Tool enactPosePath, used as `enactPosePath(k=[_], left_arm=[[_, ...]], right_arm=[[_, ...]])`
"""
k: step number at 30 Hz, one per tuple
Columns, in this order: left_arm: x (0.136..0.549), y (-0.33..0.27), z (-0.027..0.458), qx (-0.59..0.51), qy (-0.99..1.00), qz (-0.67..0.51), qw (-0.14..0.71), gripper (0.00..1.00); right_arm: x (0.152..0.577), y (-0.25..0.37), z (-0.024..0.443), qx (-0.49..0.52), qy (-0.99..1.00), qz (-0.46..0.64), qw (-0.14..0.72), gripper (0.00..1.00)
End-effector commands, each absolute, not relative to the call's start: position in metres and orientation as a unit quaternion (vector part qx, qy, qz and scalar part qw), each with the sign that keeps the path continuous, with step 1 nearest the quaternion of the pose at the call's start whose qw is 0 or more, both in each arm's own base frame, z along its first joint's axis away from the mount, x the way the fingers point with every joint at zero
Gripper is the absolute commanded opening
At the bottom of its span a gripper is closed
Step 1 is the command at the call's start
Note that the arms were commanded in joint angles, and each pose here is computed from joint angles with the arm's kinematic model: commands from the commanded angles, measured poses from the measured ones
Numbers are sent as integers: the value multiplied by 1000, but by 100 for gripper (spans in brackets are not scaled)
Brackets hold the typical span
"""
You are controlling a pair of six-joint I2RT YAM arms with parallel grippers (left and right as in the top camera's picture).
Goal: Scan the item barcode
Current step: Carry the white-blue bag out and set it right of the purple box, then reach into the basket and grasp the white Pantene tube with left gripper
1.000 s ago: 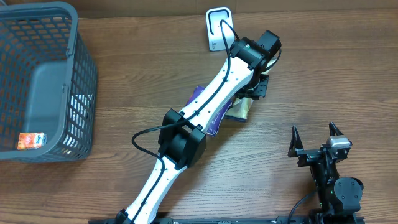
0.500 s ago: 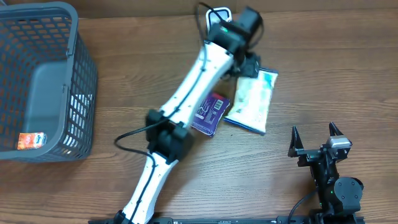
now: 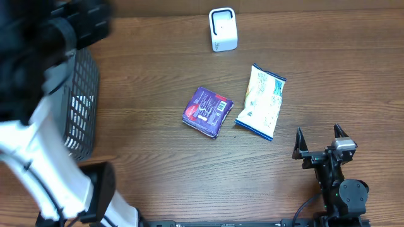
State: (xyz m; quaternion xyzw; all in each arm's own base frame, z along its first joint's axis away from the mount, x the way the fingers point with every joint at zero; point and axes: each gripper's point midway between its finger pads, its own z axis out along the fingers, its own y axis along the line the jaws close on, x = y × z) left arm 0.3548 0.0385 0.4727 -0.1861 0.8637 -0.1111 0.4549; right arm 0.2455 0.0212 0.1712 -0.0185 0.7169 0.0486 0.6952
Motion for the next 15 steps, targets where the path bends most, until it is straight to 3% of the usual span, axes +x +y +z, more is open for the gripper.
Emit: enactPosePath(k=[1,7,15], left_arm=[[340,105,463,-219,866,-51,448,82],[300,206,415,-345,860,-17,376,87],[298,225,301,-367,901,-75,220,87]], right_arm=[[246,18,170,-15,715,40,697,100],[246,18,170,-15,715,40,697,100],[246,18,170,-15,715,40,697,100]])
